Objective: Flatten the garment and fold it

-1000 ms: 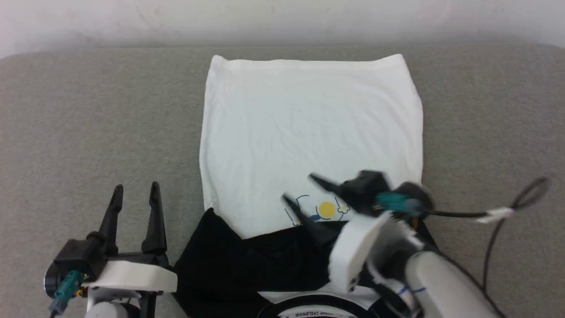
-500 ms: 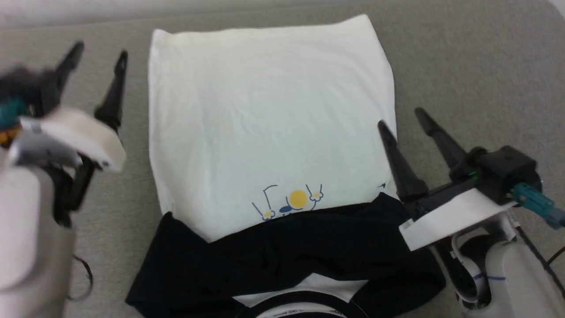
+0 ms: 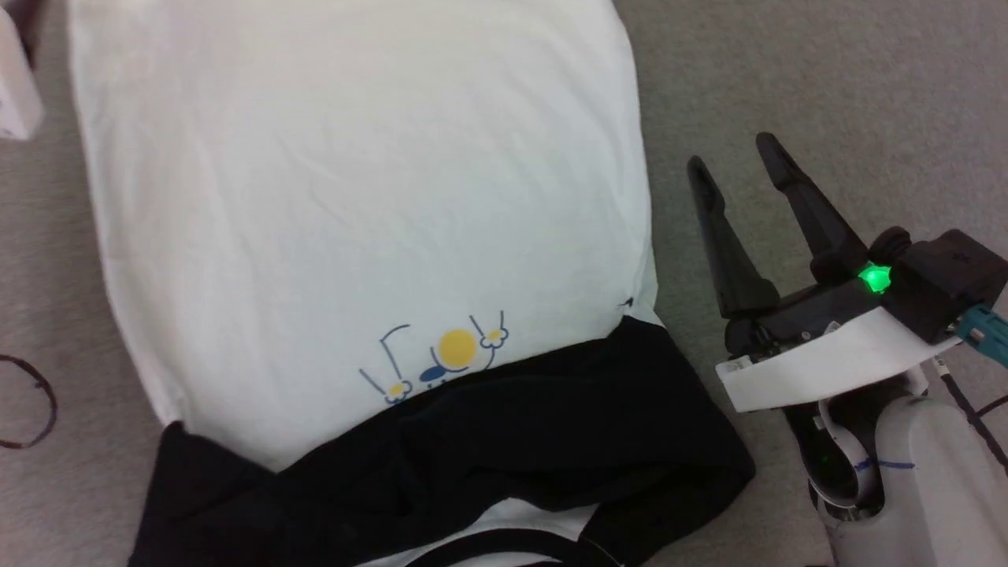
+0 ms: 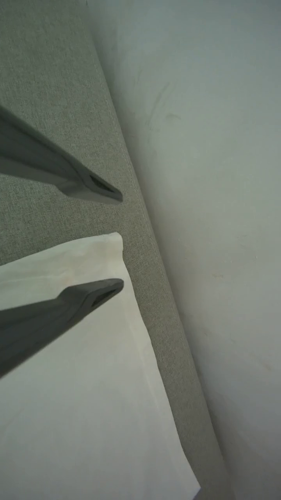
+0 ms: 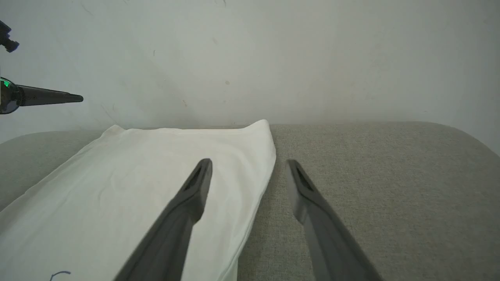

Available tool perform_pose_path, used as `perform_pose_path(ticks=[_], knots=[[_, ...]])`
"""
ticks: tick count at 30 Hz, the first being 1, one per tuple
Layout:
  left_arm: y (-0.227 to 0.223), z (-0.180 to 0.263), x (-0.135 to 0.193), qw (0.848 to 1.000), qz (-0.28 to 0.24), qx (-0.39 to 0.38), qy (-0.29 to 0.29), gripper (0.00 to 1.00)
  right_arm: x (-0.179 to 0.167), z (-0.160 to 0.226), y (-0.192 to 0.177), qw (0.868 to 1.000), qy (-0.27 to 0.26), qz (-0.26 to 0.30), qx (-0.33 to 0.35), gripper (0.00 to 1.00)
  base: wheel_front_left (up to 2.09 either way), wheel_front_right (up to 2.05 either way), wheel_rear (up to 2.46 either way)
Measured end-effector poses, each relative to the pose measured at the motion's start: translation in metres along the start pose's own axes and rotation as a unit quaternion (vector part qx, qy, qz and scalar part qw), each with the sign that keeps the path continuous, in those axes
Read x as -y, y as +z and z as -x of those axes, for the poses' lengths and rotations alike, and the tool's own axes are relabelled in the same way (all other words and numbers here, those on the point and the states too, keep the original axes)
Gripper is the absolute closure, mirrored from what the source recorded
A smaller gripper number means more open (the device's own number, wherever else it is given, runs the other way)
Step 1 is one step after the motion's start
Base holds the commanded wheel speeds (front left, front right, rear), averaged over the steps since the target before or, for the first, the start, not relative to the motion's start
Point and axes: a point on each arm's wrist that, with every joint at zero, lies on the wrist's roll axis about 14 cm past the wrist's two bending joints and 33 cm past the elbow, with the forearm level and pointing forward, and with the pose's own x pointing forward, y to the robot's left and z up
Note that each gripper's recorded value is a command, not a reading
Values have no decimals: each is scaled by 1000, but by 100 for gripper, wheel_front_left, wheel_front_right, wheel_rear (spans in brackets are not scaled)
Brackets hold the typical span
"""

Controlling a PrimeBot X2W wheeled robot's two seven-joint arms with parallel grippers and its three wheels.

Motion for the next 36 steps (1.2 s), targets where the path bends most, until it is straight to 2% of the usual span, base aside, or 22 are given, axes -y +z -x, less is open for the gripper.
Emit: perform_pose_path(ticks=[5, 12, 20, 21, 22, 23, 30, 36], knots=[[-20, -30, -8, 997, 43, -56, 25, 0, 19, 4, -12, 1000, -27, -3, -11, 0, 0, 0, 0], [-60, -61, 0, 989, 78, -125, 32, 0, 33, 9, -36, 998, -49, -7, -39, 0, 0, 0, 0], [-73, -72, -1, 983, 67, -162, 53, 0, 39, 12, -48, 997, -59, -4, -56, 0, 0, 0, 0], [-72, -71, 0, 983, 66, -164, 52, 35, 38, 12, -48, 997, -57, -5, -57, 0, 0, 0, 0], [-71, -70, 0, 983, 64, -163, 52, 83, 38, 11, -48, 997, -56, -5, -56, 0, 0, 0, 0], [-70, -69, 1, 984, 61, -160, 50, 100, 36, 11, -49, 997, -54, -6, -57, 0, 0, 0, 0], [-64, -71, -3, 990, 25, -127, 53, 100, 22, -8, -41, 998, -22, 19, -51, 0, 0, 0, 0], [-63, -70, 4, 993, 10, -109, 36, 100, 5, -59, -4, 995, 24, 90, -23, 0, 0, 0, 0]])
